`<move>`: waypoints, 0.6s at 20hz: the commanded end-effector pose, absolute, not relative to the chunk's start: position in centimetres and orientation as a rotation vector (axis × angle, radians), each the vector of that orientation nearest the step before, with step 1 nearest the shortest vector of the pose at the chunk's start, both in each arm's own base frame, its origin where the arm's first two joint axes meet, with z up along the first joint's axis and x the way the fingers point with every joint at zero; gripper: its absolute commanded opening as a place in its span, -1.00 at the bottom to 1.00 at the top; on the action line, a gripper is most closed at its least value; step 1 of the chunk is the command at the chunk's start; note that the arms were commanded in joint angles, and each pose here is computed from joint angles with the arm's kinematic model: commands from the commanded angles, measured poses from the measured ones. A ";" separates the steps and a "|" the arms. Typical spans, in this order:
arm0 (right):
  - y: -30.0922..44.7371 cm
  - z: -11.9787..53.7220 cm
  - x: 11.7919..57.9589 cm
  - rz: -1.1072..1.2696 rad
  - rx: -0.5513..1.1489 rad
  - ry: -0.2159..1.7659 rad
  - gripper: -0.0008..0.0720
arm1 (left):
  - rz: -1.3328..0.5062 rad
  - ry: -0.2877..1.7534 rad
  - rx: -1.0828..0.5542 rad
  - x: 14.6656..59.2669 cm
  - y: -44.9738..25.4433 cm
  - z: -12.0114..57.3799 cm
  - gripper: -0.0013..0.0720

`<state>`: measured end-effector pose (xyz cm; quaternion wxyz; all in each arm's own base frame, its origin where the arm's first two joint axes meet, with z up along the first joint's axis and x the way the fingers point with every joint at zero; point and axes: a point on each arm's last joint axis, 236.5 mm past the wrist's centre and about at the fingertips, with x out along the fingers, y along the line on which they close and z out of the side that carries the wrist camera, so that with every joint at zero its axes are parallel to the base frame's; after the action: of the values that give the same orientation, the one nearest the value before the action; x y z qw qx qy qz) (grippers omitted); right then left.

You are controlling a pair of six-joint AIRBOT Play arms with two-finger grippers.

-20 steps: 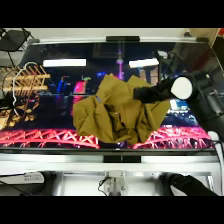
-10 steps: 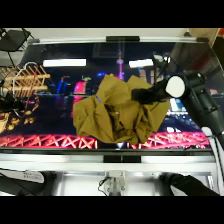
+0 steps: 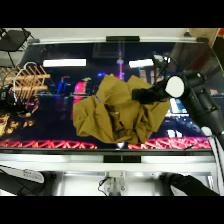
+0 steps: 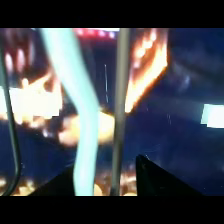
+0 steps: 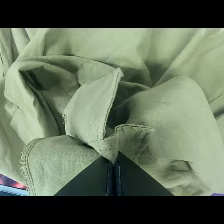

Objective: Fold the shirts.

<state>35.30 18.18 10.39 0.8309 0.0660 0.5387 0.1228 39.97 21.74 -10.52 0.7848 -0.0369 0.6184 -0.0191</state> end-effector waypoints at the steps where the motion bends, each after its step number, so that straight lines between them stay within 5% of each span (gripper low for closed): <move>1: 18.1 10.4 35.3 0.266 0.128 1.141 -0.82 | -0.057 1.358 -0.091 39.5 21.3 -11.0 -0.75; 7: 18.1 10.9 35.3 0.271 0.125 1.128 -0.82 | 0.009 1.259 -0.073 41.5 22.5 -6.3 -0.82; 12: 14.8 13.9 35.6 0.202 0.035 1.009 -0.82 | 0.027 0.975 -0.203 45.1 20.1 3.5 -0.83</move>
<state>35.31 16.78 12.33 0.8509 0.0435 0.5103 0.1172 43.15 21.56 -1.88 0.8411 -0.0558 0.5379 0.0102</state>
